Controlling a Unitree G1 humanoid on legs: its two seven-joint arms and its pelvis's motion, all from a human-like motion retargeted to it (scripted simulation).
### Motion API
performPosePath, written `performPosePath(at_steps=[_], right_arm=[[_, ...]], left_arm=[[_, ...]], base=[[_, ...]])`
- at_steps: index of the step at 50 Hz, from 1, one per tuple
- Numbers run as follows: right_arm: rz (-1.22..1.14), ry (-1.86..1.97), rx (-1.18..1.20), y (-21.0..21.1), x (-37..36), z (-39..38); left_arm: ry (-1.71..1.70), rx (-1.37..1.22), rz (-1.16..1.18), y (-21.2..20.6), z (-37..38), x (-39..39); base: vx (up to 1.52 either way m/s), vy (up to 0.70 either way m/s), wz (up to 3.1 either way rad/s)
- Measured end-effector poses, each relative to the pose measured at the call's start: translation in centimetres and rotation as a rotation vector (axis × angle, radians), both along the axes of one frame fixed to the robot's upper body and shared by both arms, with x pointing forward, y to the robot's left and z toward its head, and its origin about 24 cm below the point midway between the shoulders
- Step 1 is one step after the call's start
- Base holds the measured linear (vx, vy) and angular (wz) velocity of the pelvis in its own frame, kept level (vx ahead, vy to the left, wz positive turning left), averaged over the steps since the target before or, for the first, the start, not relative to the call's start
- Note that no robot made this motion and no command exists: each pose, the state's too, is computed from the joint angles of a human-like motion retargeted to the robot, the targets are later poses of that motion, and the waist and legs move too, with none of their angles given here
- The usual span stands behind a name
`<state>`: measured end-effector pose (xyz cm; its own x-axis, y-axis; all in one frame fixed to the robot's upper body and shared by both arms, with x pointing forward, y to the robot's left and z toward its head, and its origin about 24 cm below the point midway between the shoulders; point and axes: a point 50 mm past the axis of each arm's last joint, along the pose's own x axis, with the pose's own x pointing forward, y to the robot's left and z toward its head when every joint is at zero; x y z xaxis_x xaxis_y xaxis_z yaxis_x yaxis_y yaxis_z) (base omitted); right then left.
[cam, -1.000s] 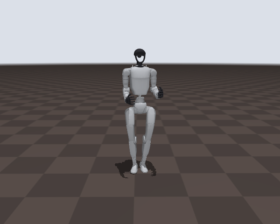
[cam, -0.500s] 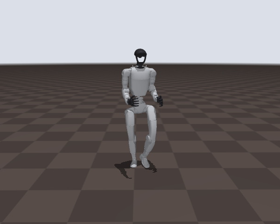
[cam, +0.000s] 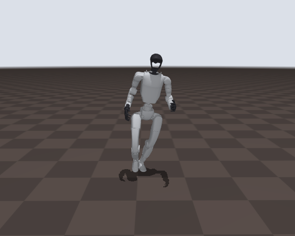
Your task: Walk run
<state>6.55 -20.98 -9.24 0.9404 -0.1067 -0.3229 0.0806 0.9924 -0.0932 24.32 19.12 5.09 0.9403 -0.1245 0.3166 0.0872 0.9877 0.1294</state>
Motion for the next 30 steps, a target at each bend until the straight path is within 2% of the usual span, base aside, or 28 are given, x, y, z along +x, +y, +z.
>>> performPosePath(at_steps=[5,9,12,16,20,23,27,30], right_arm=[[-0.043,0.016,-0.049,-2.5,-2.2,0.8],[0.008,-0.216,0.037,1.5,5.0,2.0],[0.142,-0.399,0.099,5.1,11.7,4.7],[0.164,-0.571,0.202,8.0,15.8,8.1],[0.269,-0.713,0.243,9.3,18.5,12.2],[0.252,-0.711,0.245,8.0,18.5,12.5],[0.172,-0.616,0.166,5.2,16.9,9.9],[0.120,-0.410,0.095,3.7,12.2,5.3]], left_arm=[[-0.031,0.009,-0.010,-0.2,1.6,-0.5],[0.030,-0.076,0.071,1.4,0.2,-1.9],[0.129,0.014,0.097,2.7,-2.6,-3.9],[0.443,0.047,-0.003,1.3,-9.1,-11.3],[0.462,0.178,0.019,4.4,-8.4,-14.8],[0.379,0.210,0.040,4.6,-7.5,-12.9],[0.132,0.233,-0.062,1.9,-4.2,-5.0],[0.001,0.209,-0.117,-0.2,-1.3,-0.7]], base=[[1.42,-0.16,0.85],[1.38,-0.23,-0.74],[1.65,-0.13,-1.44],[2.37,0.23,-0.26],[1.44,0.00,-0.51],[1.48,-0.14,-0.28],[1.48,-0.28,0.71],[2.62,-0.16,0.05]])
